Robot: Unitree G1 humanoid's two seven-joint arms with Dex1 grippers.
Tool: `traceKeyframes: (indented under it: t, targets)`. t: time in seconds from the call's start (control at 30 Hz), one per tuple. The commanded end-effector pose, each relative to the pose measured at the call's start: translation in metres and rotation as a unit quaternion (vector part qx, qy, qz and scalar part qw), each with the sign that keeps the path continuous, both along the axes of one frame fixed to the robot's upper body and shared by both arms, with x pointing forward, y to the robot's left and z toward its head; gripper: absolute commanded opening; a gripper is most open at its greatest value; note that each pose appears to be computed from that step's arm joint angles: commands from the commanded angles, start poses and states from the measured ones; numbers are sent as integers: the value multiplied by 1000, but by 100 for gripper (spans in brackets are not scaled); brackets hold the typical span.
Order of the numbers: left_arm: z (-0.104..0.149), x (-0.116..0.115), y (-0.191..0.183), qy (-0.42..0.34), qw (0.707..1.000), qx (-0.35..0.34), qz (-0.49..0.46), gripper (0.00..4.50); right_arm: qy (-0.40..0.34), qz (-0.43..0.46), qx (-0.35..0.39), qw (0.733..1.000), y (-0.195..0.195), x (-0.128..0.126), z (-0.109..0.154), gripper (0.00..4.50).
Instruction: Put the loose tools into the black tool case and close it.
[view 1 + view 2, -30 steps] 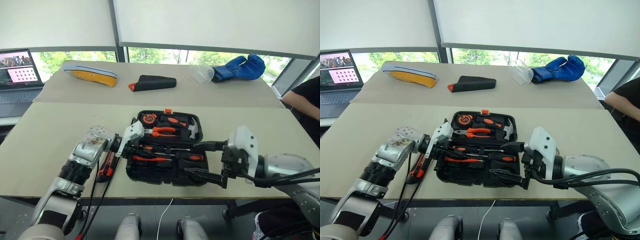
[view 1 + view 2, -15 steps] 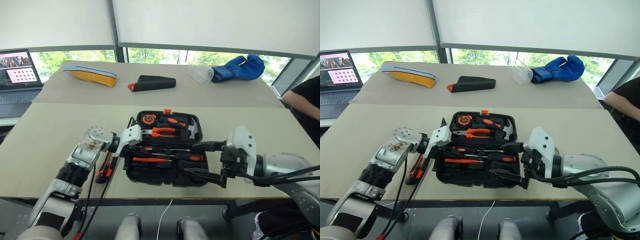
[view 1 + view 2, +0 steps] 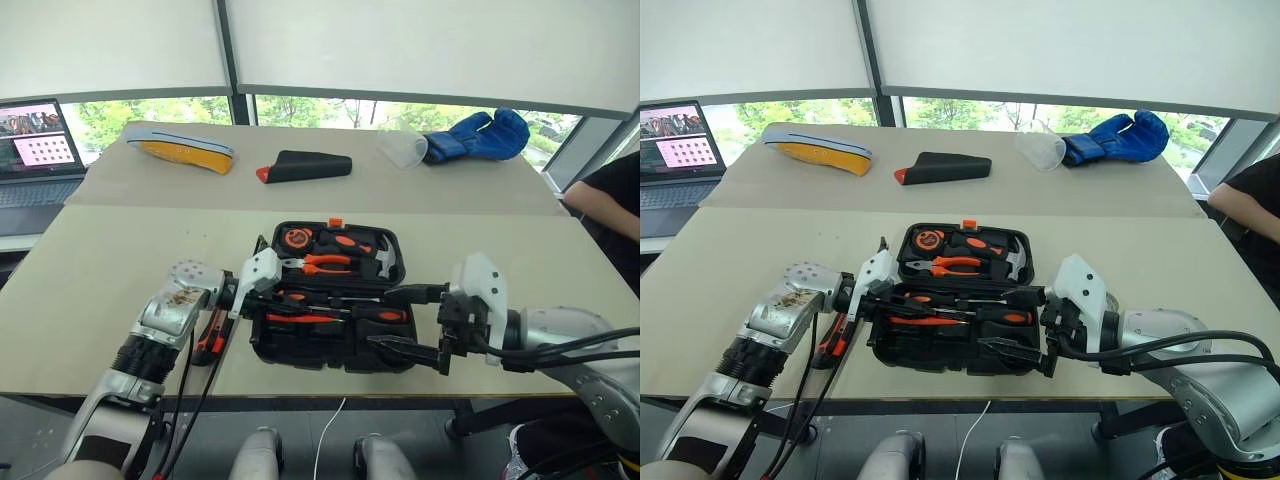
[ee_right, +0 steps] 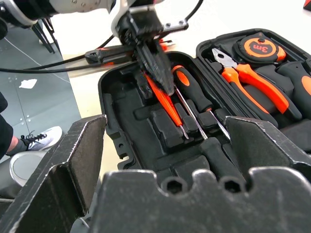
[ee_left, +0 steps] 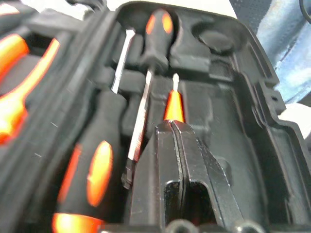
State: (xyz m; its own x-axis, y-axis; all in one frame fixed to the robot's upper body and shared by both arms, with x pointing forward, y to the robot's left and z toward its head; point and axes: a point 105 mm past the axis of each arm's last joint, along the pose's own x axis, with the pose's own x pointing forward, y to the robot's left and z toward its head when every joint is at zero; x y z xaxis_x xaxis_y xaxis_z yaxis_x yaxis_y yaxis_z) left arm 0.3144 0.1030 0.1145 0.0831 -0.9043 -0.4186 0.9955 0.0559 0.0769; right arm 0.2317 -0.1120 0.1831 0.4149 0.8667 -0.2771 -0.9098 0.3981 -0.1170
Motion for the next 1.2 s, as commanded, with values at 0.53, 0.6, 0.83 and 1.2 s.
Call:
traceKeyframes:
  t: [0.53,0.6,0.83,1.2]
  targets:
    - [-19,-3,12,-24,999,26,24,5,-15,-4,32,999,1,0,14,450]
    - [-14,2,14,-34,998,18,40,5,-16,-2,32,999,1,1,13,450]
    - [49,0,30,-24,994,-73,79,79,-23,38,-1,999,6,-1,12,450]
    - [54,-47,161,-18,920,-53,388,447,-30,135,-14,990,19,7,17,450]
